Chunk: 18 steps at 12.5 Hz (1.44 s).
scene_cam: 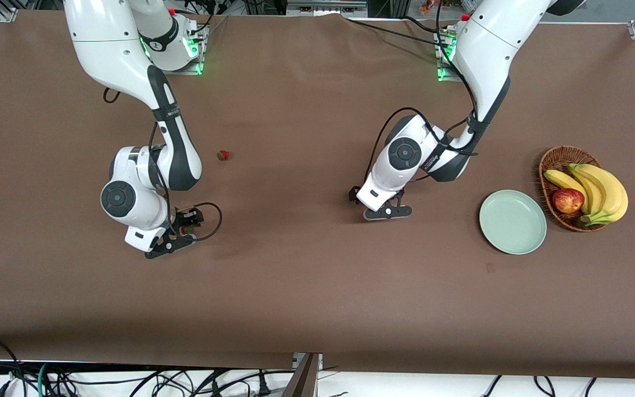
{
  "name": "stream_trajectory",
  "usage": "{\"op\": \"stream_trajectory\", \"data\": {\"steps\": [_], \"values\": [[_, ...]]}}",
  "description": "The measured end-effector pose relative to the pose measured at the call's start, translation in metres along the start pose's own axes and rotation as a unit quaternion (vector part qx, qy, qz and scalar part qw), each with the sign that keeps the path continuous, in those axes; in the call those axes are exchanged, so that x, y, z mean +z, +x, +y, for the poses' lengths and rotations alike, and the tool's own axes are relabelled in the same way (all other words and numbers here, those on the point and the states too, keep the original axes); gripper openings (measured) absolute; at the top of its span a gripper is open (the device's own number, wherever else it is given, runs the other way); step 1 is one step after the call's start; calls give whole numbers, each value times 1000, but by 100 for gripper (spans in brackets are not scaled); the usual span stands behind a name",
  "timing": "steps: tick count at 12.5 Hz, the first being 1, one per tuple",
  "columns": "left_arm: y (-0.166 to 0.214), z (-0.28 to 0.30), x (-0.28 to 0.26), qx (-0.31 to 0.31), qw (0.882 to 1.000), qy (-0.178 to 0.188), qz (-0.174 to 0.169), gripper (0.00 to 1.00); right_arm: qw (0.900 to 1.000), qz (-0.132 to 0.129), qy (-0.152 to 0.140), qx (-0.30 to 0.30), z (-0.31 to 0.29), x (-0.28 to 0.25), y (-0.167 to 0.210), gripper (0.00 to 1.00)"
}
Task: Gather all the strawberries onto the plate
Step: 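Grasp the mid-table strawberry with the left gripper while the right grasps another, then drop the strawberry on the plate while the right gripper sets another mid-table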
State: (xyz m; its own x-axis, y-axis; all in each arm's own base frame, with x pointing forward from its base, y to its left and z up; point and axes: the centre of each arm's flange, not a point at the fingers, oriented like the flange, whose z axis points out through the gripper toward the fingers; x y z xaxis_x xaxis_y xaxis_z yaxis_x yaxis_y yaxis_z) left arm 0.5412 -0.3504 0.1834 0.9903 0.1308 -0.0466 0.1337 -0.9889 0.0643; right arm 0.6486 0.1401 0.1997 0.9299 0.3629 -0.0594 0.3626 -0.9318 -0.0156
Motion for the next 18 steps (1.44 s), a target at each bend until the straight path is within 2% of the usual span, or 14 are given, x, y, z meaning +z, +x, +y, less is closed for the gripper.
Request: {"op": "stream_trajectory", "data": {"steps": [1,3,4,6,7,8,9,10,11,13,15,18], "values": [[-4,4,2,-2,1000,2,1,100,1000,-1,0,0,1,2,0,74],[-9,10,5,-3,1000,4,-1,97,1000,2,-1,0,2,3,0,57],[-12,11,7,-5,1000,4,-2,89,1000,4,-2,0,2,3,1,56],[-16,15,11,-13,1000,6,-5,63,1000,5,-2,0,2,3,1,36],[-17,17,12,-14,1000,6,-5,57,1000,5,-2,0,2,3,1,36],[-17,17,12,-15,1000,5,-4,57,1000,7,2,2,1,2,2,36],[-16,18,11,-16,1000,4,-3,51,1000,8,11,7,-3,1,3,36],[-14,19,9,-17,1000,2,-1,38,1000,7,26,14,-8,-1,5,36],[-12,19,7,-17,1000,1,1,31,999,1,45,26,-16,-6,8,36],[-9,19,5,-19,1000,-1,3,31,995,-19,76,66,-42,-24,17,36],[6,8,-5,-17,1000,-1,11,31,987,-32,104,118,-94,-51,33,36],[53,-65,-44,26,999,38,-14,31,968,-42,139,206,-187,-75,45,36]]}}
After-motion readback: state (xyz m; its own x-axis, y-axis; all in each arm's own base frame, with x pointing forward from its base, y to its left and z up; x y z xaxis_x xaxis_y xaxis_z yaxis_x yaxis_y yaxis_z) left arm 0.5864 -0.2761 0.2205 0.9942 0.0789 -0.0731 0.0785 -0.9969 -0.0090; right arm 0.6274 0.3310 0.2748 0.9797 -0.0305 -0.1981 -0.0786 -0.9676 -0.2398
